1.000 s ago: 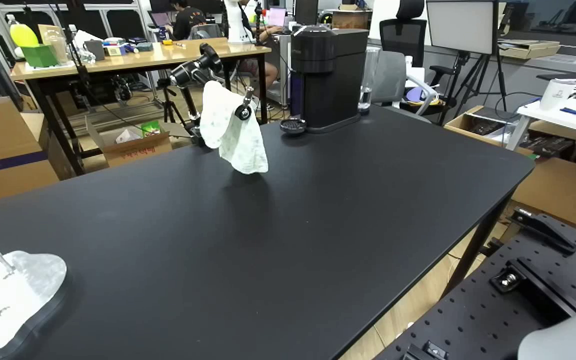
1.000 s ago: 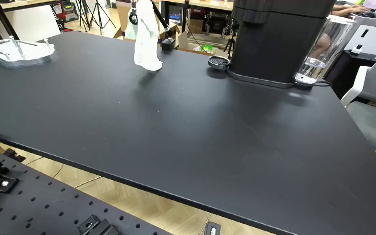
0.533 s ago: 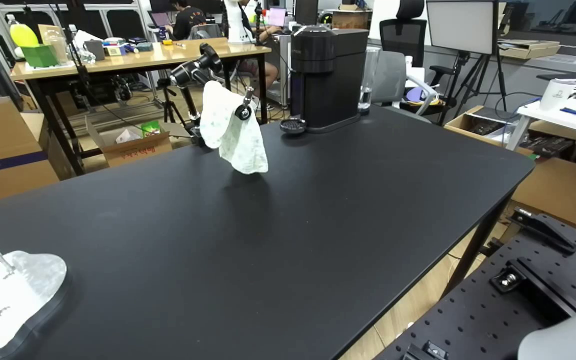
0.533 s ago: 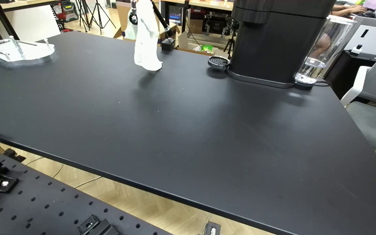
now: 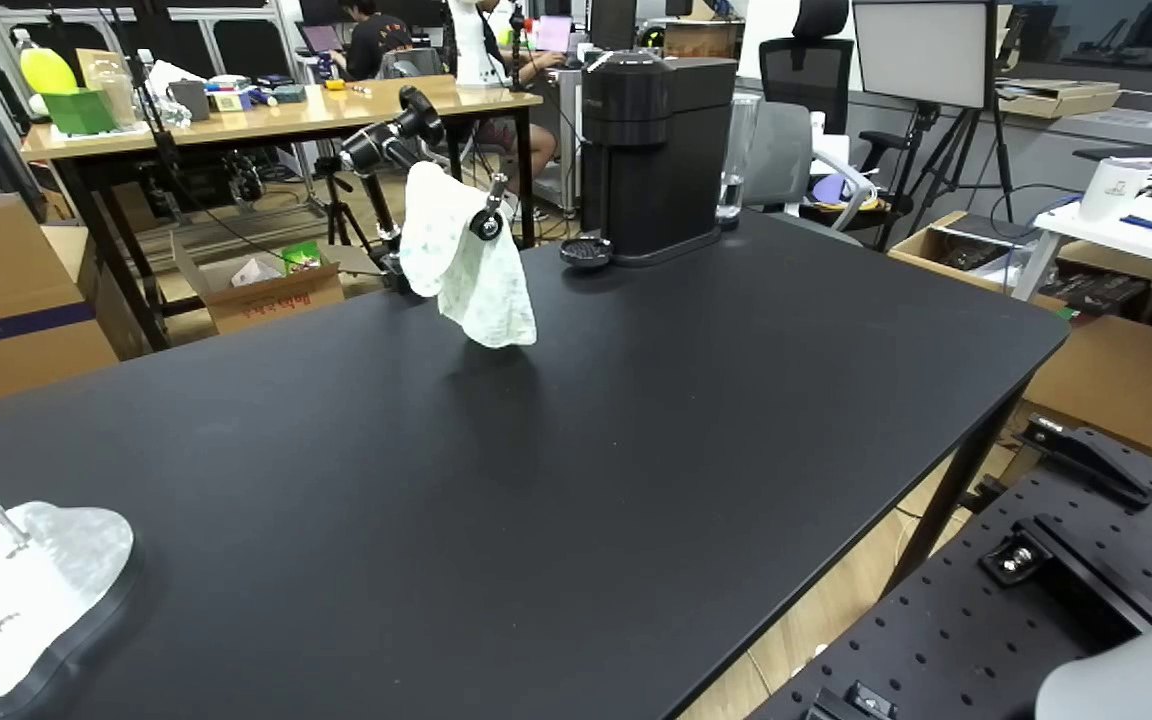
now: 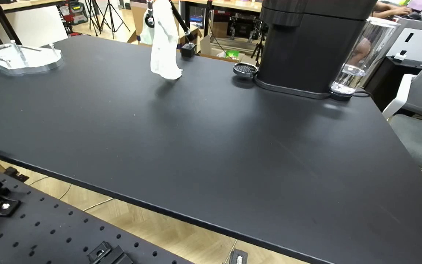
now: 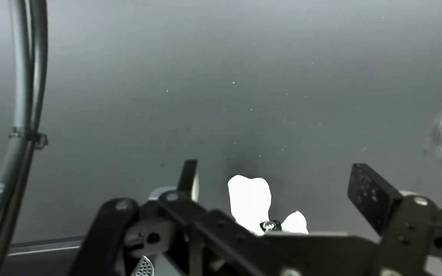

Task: Put the cloth on the table

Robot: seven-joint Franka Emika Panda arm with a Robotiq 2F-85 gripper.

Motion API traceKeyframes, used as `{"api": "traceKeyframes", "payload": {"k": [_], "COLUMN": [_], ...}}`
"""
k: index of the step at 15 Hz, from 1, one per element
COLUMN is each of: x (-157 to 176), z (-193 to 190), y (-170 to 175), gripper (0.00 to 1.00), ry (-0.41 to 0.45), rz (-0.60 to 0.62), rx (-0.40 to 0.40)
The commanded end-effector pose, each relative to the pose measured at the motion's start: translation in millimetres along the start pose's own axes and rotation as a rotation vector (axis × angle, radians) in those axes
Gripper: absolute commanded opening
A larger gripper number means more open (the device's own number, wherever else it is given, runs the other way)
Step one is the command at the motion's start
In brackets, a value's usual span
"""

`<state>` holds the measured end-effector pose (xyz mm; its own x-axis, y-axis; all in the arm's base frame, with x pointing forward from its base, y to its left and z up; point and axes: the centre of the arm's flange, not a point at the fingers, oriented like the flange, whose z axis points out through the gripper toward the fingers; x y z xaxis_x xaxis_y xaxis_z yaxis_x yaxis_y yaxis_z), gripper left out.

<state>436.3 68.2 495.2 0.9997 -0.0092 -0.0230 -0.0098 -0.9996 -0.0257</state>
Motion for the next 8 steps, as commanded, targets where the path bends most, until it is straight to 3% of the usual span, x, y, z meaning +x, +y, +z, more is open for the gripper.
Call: {"api": "traceKeyframes", "payload": {"k": [1, 4, 8], "x": [73.1, 121.2, 173.0], "z": [-3.3, 8.5, 21.5], "y": [1.2, -8.3, -37.2], "gripper": [1.0, 1.0, 1.0], "ry": [-0.061, -0.037, 0.12], "rz": [-0.192, -0.307, -0.343], "rx": [-0.011, -0.072, -0.12]}}
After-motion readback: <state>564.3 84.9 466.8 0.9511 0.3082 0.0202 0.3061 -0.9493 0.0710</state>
